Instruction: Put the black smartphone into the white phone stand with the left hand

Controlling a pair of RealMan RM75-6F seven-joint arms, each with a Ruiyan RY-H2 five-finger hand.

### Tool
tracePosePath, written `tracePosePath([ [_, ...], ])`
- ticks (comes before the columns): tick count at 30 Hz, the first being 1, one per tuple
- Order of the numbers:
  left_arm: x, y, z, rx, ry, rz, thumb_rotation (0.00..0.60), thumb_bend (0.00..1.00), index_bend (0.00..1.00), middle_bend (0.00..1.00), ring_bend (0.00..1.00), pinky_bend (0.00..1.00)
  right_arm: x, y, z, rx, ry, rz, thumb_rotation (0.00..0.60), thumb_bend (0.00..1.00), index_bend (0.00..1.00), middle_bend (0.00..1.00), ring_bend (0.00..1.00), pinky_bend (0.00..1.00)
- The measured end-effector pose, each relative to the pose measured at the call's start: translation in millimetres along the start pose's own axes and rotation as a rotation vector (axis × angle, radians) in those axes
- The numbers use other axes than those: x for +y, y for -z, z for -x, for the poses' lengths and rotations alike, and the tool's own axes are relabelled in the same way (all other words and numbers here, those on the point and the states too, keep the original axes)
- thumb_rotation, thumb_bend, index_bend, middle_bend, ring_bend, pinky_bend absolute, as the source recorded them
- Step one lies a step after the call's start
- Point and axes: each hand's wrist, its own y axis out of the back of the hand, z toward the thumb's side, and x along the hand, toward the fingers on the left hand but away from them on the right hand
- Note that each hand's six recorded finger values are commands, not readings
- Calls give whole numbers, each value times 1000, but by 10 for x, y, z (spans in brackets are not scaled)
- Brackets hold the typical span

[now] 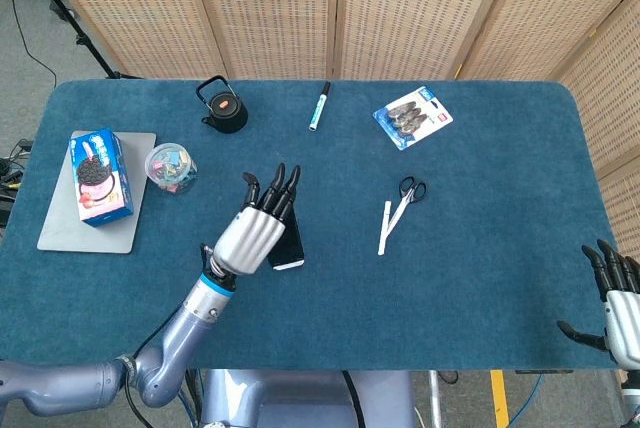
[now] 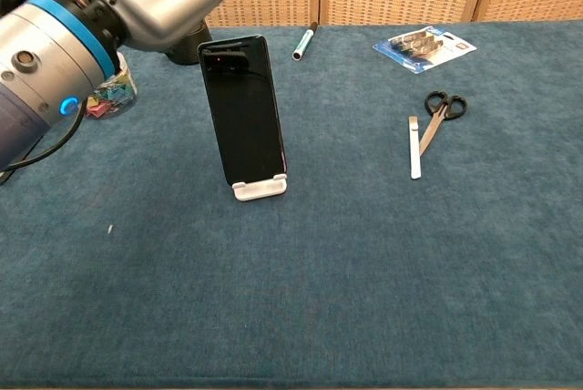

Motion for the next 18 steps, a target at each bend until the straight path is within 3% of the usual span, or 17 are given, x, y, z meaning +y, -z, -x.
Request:
tracePosePath([
  [4, -80, 254, 17, 49, 56, 74, 600, 0, 173, 0, 3, 237, 0, -3, -1, 0, 1, -1, 600, 0, 0, 0, 0, 0],
  [9, -374, 622, 160, 155, 171, 191, 600, 0, 106, 0, 0, 97, 10, -7, -8, 1, 5, -1, 600, 0, 0, 0, 0, 0],
  [15, -820, 978, 501, 293, 335, 369, 600, 0, 70, 0, 0, 58, -7, -14, -3, 4, 2, -9, 600, 0, 0, 0, 0, 0],
  [18, -958, 1079, 672, 335, 381, 489, 600, 0, 70, 0, 0, 40, -13, -24, 1, 7, 9, -24, 600, 0, 0, 0, 0, 0],
])
